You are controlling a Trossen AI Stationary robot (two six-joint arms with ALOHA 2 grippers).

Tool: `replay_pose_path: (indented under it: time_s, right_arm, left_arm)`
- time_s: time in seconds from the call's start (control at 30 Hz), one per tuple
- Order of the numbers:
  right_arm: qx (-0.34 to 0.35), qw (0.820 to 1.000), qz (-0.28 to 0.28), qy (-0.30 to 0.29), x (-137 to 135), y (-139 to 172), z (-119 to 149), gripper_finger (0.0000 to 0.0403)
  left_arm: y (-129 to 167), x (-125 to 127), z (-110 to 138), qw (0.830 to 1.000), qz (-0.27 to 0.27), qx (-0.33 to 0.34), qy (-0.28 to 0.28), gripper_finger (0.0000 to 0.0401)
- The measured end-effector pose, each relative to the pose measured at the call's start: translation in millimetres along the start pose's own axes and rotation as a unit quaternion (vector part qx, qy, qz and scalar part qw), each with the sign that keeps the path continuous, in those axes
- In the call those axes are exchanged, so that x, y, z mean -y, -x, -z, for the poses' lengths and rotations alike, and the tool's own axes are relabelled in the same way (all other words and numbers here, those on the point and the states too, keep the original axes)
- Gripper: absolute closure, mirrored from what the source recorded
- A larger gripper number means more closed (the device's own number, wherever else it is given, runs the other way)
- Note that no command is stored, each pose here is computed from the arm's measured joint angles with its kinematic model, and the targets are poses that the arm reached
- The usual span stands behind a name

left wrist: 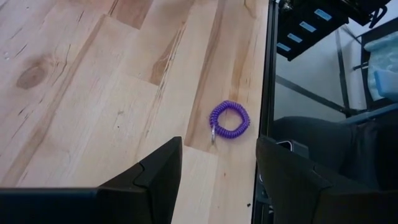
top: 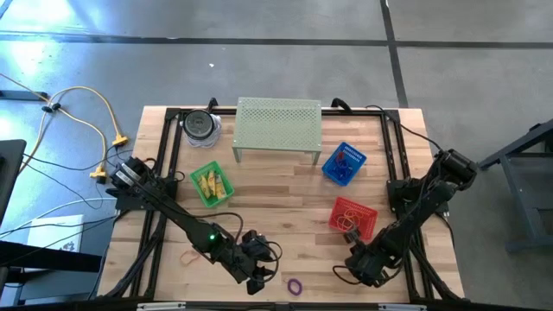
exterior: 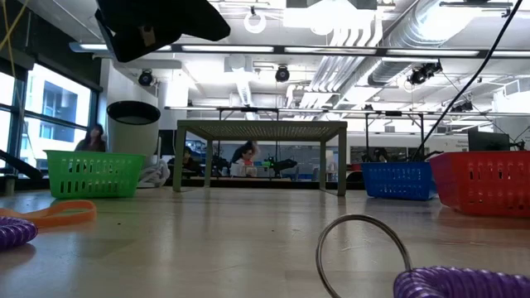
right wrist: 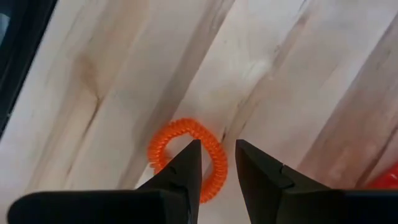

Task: Pick & Place Office Desk Supplies
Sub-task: Put the orange spring keychain into the blue basket

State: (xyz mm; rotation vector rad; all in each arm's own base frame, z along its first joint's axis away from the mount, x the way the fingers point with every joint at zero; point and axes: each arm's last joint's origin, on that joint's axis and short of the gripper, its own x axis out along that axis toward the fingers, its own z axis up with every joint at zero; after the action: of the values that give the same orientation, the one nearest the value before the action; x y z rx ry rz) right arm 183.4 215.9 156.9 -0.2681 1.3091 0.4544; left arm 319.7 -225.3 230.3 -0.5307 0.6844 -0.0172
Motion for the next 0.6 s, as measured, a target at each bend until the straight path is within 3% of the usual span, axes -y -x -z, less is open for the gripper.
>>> replay_pose_path:
  time_s: [0.6]
  right_arm:
    - [-0.002, 1.0, 0.008, 0.025, 0.5, -0.8, 0.5, 0.0316]
  left_arm:
    - [0.6, 1.0, 1.2, 1.0, -0.001, 0.002, -0.001, 0.0201]
